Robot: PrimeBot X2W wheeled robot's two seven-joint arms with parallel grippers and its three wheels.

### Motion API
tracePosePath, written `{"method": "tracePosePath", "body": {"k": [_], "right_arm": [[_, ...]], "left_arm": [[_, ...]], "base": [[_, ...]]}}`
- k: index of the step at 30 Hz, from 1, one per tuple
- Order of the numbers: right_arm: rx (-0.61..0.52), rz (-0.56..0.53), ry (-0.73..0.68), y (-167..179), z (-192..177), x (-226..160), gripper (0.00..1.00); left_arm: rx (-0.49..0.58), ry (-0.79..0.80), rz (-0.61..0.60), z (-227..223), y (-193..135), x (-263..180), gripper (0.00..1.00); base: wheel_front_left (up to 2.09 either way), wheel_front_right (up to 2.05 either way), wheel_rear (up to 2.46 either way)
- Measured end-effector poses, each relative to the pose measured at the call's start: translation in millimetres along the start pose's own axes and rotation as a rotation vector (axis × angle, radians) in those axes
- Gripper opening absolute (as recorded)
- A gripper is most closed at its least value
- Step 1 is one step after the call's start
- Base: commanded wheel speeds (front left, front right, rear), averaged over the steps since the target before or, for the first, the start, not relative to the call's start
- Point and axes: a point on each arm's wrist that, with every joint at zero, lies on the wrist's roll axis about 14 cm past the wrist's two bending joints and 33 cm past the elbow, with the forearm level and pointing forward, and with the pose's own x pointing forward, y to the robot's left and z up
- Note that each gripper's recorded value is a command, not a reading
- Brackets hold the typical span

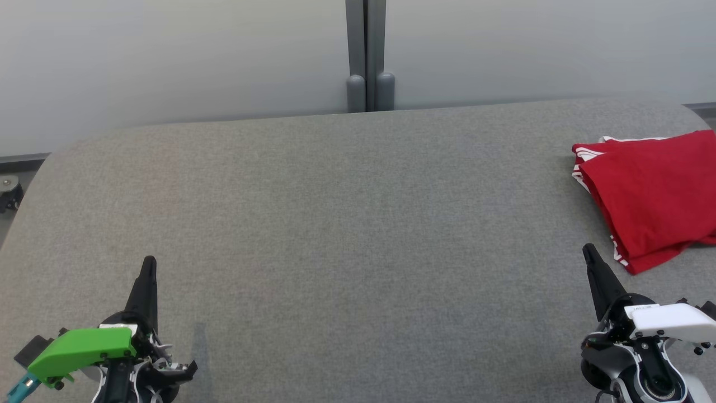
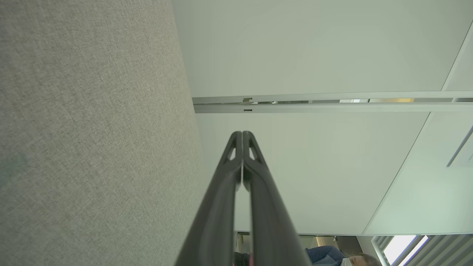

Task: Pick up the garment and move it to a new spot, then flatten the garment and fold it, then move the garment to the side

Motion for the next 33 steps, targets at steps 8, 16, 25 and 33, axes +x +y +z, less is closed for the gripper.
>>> {"method": "tracePosePath", "body": {"k": [8,16,25,33], "right_arm": [[0.000,0.000,0.000,0.0,0.0,0.0,0.00],[0.000,0.000,0.000,0.0,0.0,0.0,0.00],[0.000,0.000,0.000,0.0,0.0,0.0,0.00],[0.000,0.000,0.000,0.0,0.0,0.0,0.00]], "left_arm": [[0.000,0.000,0.000,0.1,0.0,0.0,0.00],[0.000,0.000,0.000,0.1,0.0,0.0,0.00],[0.000,0.000,0.000,0.0,0.0,0.0,0.00],[0.000,0.000,0.000,0.1,0.0,0.0,0.00]], "base": [[0.00,0.00,0.00],[0.00,0.00,0.00],[0.00,0.00,0.00],[0.00,0.00,0.00]]}}
